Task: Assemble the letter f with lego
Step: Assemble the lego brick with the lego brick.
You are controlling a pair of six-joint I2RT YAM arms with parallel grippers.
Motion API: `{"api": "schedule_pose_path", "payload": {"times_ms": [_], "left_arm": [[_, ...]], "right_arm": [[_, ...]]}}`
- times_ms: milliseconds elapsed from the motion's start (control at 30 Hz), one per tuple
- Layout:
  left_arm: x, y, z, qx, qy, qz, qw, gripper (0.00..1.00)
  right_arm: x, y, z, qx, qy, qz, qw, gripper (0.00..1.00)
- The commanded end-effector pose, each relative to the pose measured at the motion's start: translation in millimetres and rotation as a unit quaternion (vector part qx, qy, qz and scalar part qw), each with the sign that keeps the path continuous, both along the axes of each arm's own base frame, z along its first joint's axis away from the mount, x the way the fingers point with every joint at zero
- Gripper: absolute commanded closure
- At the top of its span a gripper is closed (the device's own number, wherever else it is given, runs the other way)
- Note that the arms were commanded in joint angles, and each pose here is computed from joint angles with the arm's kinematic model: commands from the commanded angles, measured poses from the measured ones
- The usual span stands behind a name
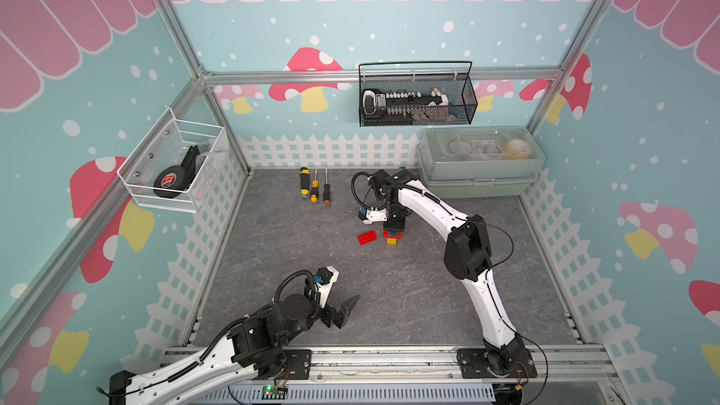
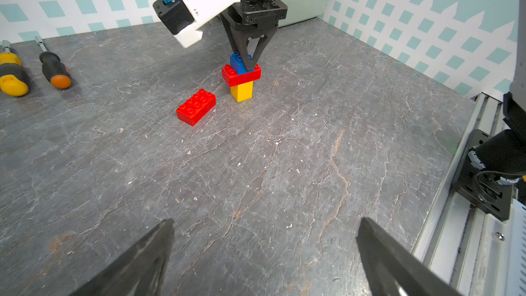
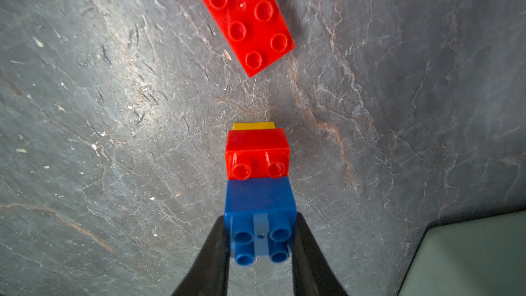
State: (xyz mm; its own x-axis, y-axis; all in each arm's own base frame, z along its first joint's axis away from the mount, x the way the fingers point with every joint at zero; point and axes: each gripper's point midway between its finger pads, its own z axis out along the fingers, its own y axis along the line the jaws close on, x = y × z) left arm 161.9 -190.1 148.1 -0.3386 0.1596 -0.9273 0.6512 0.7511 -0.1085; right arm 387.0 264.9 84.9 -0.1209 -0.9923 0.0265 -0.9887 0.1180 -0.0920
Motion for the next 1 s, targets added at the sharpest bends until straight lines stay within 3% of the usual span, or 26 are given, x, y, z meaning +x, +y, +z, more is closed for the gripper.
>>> {"api": "schedule_pose_path", "payload": {"times_ms": [0,500,967], "left_arm": [[-1,-2,1,0.002,-0.008,-0.007,1.000,0.01],[-1,-2,1,0.002,-0.008,-0.007,1.000,0.01],[-1,-2,2,0.000,-0.008,-0.008,1.000,0.01]], "right_arm": [[-31,1,-66,-0.031,0.094,0.008,0.995,0.69],[-29,6,-42,0.004,0.078,0.003,0.997,0.64],[-21,8,-22,0.043,0.056,-0.016,0.997,0.54]]}}
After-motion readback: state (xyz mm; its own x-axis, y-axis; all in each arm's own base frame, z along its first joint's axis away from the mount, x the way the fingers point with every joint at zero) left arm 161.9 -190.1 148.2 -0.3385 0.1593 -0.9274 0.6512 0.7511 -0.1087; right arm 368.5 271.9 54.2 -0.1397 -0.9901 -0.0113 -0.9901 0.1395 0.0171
